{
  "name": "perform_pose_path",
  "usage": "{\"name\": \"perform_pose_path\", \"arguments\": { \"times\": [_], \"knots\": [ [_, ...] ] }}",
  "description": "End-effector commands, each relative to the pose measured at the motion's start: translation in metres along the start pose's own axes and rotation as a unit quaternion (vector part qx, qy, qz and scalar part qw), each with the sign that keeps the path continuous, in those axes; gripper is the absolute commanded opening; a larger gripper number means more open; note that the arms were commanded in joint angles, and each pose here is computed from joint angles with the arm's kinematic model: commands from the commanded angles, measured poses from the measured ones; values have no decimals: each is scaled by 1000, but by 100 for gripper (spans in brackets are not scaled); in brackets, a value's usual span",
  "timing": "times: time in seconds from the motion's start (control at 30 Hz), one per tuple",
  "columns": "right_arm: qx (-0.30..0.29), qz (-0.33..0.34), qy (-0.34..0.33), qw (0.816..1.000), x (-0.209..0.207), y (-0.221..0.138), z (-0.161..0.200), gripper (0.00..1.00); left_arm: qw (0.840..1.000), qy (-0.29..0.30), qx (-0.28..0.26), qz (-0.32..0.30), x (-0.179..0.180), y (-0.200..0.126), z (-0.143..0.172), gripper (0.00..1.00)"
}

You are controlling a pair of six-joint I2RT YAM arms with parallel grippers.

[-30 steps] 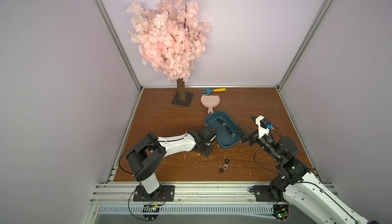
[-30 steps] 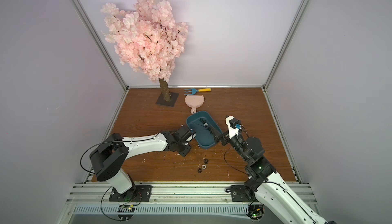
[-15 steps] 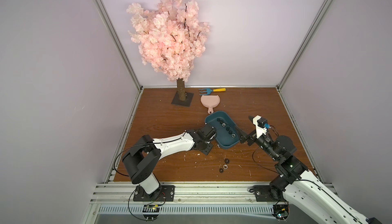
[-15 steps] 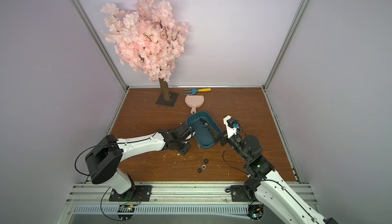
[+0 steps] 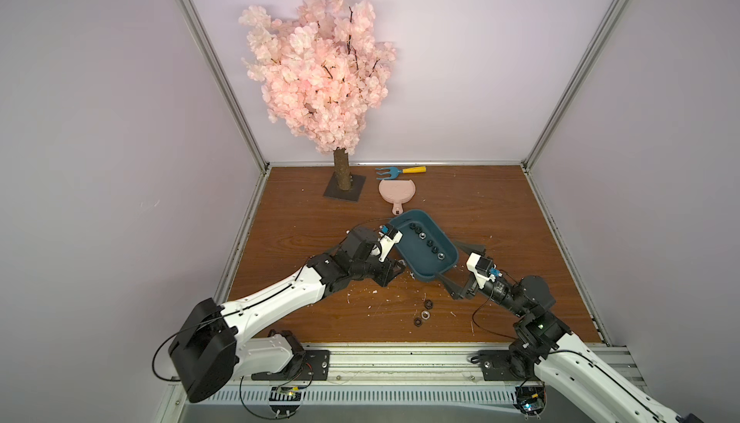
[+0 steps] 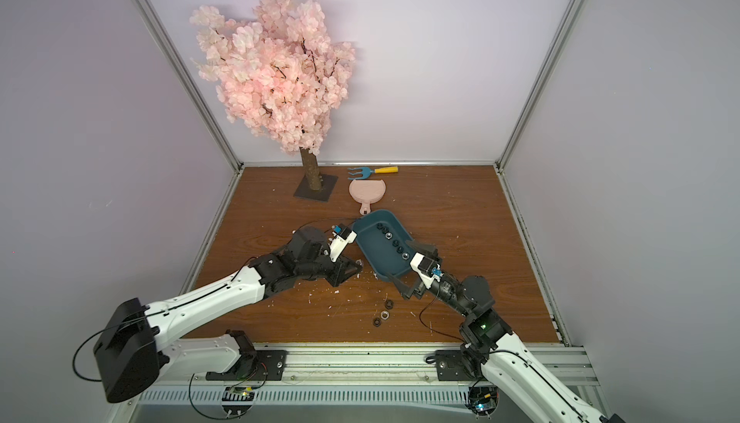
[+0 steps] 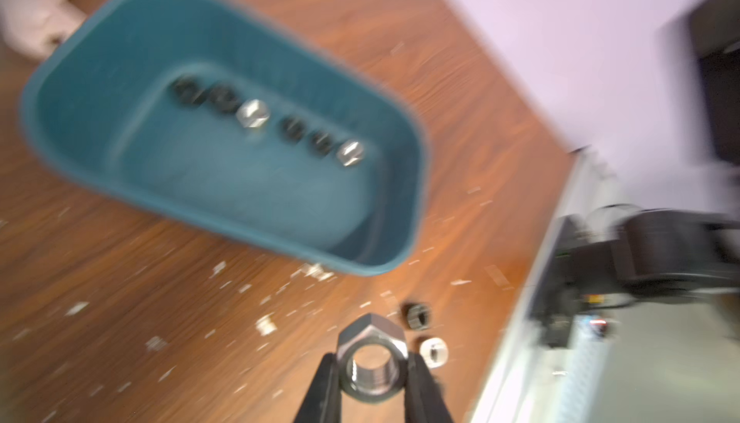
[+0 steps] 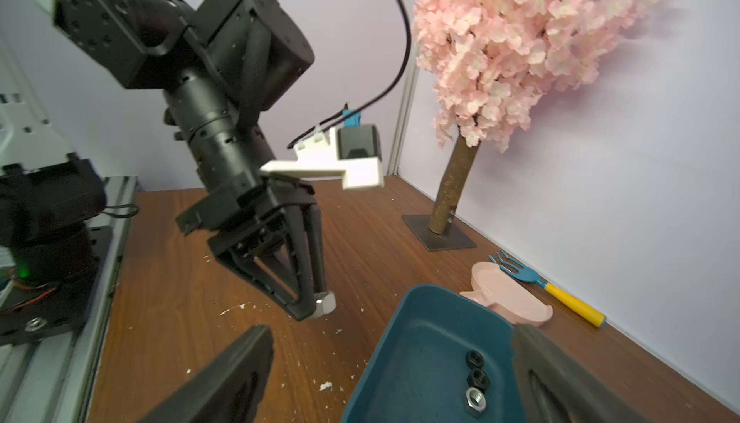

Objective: Put the nuts on the desktop into the storage box
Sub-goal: Pick up the nut from the center of the board.

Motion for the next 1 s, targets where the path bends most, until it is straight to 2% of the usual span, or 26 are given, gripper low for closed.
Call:
{"name": "perform_pose_path", "arguments": {
  "times": [0.0, 0.17, 0.23, 0.4, 0.57, 0.77, 0.97],
  "knots": [
    [-91, -72, -77, 990, 18, -2, -41, 99, 990, 13, -81, 111, -37, -21, -24, 22],
    [-126, -97, -107, 981, 31, 1, -52, 99, 976, 18, -142, 166, -59, -50, -35, 22],
    [-129, -110, -126, 977, 37, 6, -54, 95, 971, 14, -156, 182, -65, -57, -39, 22],
    [-142, -111, -156, 971, 47, 19, -57, 86, 959, -5, -163, 232, -76, -64, -41, 17],
    [-164, -86, -161, 969, 44, 28, -66, 80, 955, -11, -167, 244, -79, -66, -43, 17],
    [-180, -65, -154, 970, 37, 35, -75, 80, 952, -17, -169, 254, -80, -65, -43, 17],
    [-181, -76, -138, 971, 40, 41, -75, 79, 952, -21, -162, 259, -80, -62, -41, 18]
  ]
}}
Point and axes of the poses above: each gripper's point midway between its finger pads, its own y axis out along the fingers, its own x axis along the line the jaws close on, z = x × y, the point moved 4 cm from there along -y, back along the fingers
